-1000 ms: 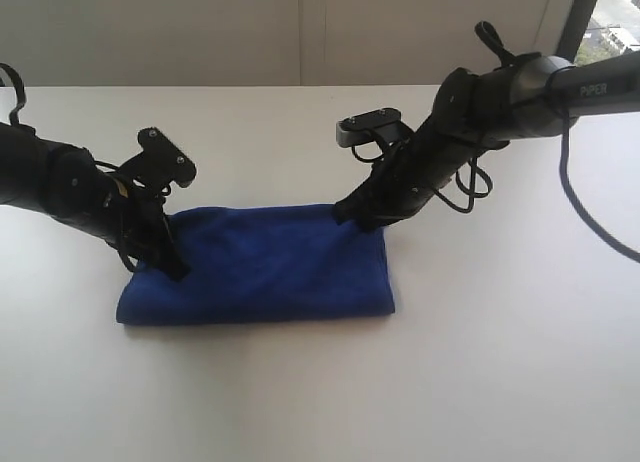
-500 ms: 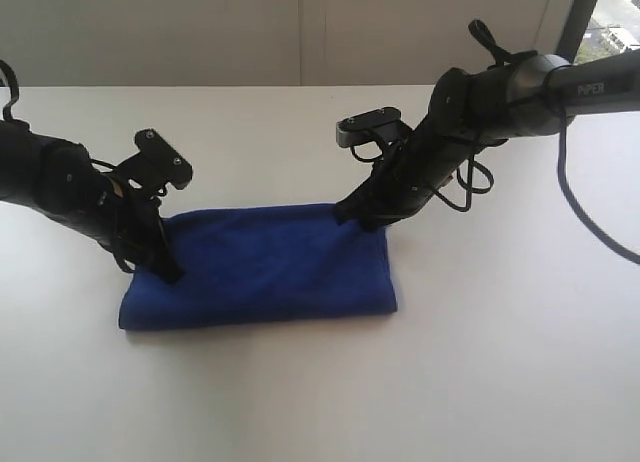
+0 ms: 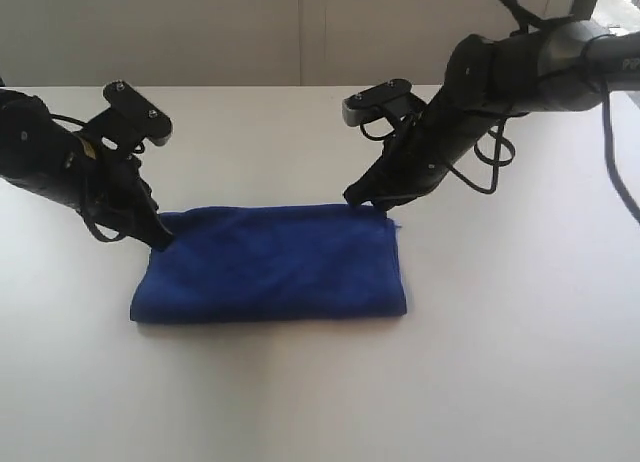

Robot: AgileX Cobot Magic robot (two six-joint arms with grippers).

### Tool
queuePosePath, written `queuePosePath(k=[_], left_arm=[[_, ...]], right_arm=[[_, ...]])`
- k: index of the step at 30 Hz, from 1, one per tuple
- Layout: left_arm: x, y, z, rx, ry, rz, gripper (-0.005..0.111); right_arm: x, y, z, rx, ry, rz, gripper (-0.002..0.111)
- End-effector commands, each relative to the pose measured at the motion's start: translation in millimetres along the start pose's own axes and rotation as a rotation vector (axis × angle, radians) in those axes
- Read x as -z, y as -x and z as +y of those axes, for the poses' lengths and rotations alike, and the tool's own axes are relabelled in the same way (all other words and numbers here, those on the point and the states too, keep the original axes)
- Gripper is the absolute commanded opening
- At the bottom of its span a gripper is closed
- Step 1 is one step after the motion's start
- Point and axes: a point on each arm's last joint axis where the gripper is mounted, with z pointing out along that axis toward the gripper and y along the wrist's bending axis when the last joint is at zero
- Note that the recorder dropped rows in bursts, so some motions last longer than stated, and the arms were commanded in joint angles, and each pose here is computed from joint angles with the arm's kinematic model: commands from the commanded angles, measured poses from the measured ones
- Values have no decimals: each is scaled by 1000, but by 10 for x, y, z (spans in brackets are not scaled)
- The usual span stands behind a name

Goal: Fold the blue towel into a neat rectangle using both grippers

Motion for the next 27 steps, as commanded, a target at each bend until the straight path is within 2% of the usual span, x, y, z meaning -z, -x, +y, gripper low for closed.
queuePosePath(k=[1,4,10,16,27], left_arm=[[22,-140,-123,95,-100,121,0],[19,-157,-280,54,-166,157,0],[-76,-140,-651,-50,-292,206,0],[-250,-269,-687,-89,-316,303,0],[-217,-382,-665,-143,-313,429,0]], right_arm=[[112,-68,78,-10,77,77,0],[21,-185,282,50,148,133,0],[-141,-425,546,85,181,221,0],[-248,-660,492,116,115,271,0],[-307,-833,453,119,67,323,0]])
